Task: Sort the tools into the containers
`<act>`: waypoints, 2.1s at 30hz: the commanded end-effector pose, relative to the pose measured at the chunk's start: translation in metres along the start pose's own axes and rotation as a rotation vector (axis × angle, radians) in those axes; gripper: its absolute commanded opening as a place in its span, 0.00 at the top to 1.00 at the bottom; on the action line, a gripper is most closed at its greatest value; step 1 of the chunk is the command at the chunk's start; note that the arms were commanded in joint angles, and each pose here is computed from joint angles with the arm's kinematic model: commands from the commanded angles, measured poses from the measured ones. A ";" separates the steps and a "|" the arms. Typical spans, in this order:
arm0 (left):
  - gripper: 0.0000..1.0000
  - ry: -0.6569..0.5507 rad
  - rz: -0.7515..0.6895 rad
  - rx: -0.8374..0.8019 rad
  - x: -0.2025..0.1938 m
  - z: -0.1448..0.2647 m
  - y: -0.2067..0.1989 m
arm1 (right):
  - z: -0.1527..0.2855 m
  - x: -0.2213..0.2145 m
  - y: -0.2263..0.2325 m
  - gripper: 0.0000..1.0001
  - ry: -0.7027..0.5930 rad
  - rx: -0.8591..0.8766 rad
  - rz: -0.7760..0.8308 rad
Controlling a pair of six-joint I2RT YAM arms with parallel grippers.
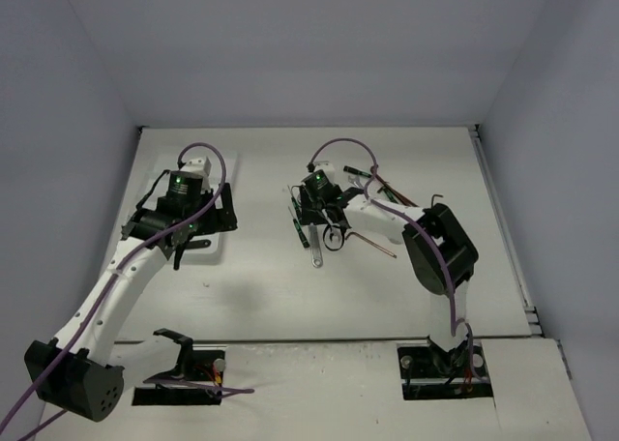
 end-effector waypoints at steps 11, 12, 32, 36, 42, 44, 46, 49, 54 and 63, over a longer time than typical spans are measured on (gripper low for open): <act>0.18 -0.037 -0.085 -0.095 -0.006 0.026 -0.001 | -0.037 0.021 0.013 0.50 -0.056 -0.152 -0.100; 0.18 -0.034 -0.089 -0.097 -0.008 0.026 -0.001 | -0.040 0.019 0.013 0.51 -0.048 -0.154 -0.101; 0.18 0.052 -0.034 -0.151 -0.002 -0.012 -0.025 | -0.049 -0.017 0.008 1.00 0.119 -0.131 0.039; 0.18 0.095 0.011 -0.228 0.006 -0.034 -0.046 | -0.033 -0.001 0.004 1.00 0.061 -0.125 0.133; 0.18 0.117 0.088 -0.295 0.019 -0.066 -0.071 | -0.013 0.020 0.005 1.00 -0.047 -0.058 0.197; 0.18 0.131 0.117 -0.318 0.021 -0.077 -0.078 | -0.008 0.020 0.005 1.00 -0.060 -0.043 0.203; 0.18 0.153 0.155 -0.335 0.023 -0.089 -0.085 | -0.007 0.021 0.005 1.00 -0.090 -0.031 0.199; 0.18 0.166 0.195 -0.355 0.026 -0.099 -0.093 | -0.001 0.020 0.004 1.00 -0.111 -0.014 0.201; 0.18 0.178 0.226 -0.375 0.029 -0.117 -0.102 | 0.006 0.020 0.006 1.00 -0.157 0.026 0.184; 0.18 0.240 0.237 -0.421 0.028 -0.141 -0.113 | 0.016 0.026 0.008 1.00 -0.228 0.077 0.180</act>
Point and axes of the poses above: each gripper's point midway between its finger pads, its own z axis back along the fingers, its own y axis along the line the jaws close on, x = y × z, the point moved 9 cm from there along z, back along the fingers, and after that the axes turned 12 degrees about z, right-handed, at the moved point
